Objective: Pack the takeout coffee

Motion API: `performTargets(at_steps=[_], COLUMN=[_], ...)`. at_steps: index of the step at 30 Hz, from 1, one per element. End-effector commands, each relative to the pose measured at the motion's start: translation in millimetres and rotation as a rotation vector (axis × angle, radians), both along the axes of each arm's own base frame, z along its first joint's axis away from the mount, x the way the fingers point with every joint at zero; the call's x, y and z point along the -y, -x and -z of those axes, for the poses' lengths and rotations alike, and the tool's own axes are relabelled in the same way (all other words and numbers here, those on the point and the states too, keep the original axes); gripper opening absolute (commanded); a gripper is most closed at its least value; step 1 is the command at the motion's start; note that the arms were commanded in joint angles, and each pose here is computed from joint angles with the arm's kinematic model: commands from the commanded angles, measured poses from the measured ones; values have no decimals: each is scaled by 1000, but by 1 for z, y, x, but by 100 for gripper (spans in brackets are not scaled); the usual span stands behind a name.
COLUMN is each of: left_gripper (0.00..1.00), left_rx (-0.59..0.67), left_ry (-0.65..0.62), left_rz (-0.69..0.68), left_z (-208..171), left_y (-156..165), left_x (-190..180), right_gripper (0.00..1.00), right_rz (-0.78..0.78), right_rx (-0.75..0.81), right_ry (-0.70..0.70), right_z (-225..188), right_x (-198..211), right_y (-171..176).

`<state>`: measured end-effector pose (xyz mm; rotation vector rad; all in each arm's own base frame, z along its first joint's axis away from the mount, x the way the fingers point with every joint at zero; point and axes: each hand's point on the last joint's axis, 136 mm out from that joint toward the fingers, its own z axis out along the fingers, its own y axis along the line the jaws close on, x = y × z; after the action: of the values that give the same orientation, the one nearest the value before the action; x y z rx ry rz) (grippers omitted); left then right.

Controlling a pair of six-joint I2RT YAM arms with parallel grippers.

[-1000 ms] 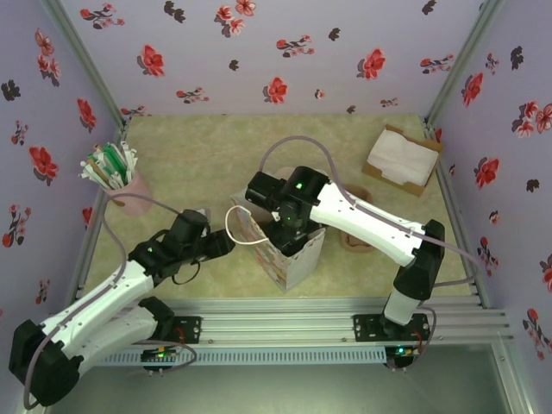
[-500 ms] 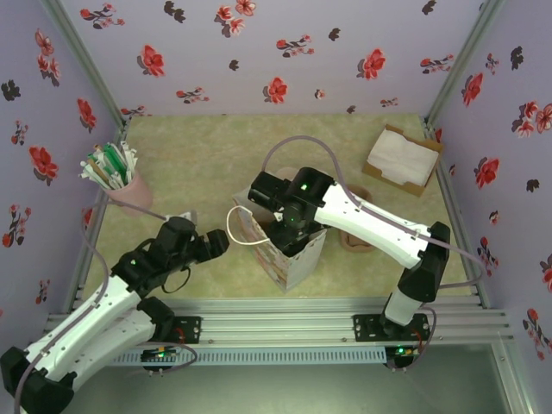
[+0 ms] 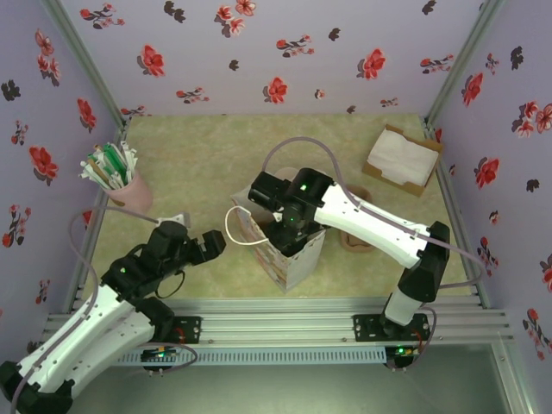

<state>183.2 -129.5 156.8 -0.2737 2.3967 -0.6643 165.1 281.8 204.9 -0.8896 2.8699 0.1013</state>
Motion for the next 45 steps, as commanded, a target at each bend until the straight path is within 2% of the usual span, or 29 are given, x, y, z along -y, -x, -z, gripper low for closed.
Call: performTargets(at_steps=[1, 45], left_gripper=[99, 99], left_rx=[21, 19], left_ry=[-7, 2], left_rz=[-29, -30], left_z=[-7, -4], left_y=[0, -5], left_x=[-8, -3], right_gripper=[65, 65], right_rz=[20, 41], right_rx=[1, -72], right_ry=[-27, -33], right_z=[-5, 4], right_x=[2, 9], right_y=[0, 4])
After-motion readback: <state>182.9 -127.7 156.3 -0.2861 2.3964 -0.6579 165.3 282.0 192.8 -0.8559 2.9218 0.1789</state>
